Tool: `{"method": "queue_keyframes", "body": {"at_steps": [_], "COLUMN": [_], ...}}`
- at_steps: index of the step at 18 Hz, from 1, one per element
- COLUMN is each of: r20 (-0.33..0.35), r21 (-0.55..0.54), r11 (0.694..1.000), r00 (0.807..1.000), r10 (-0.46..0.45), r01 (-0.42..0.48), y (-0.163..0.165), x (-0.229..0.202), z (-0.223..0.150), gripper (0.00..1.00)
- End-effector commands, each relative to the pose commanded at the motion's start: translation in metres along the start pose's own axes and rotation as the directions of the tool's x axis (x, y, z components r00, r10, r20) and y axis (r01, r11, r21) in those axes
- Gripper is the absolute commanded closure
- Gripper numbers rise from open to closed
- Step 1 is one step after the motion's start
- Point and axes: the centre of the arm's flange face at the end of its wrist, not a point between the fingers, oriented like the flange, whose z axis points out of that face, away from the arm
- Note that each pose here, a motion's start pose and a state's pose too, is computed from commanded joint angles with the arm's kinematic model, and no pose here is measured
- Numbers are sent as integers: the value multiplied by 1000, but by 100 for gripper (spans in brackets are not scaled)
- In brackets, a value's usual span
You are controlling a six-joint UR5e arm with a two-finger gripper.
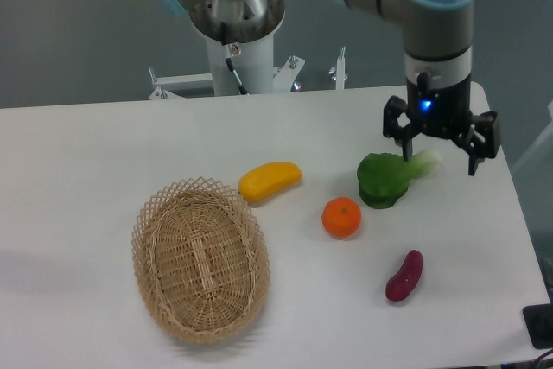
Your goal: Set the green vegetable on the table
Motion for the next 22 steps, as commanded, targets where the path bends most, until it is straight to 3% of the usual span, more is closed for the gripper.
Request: {"method": "queue_keyframes", "body": {"at_steps": [4, 7, 22], "r20": [-84, -113, -126], "r21": [-25, -35, -13], "r11": [987, 972, 970], "r00": [985, 968, 963], "r10": [154, 225, 238], "r01": [-156, -230, -241], "y": [41, 48, 32], "x": [-12, -12, -4], "z": [-4, -3, 9], "gripper": [0, 0, 0]}}
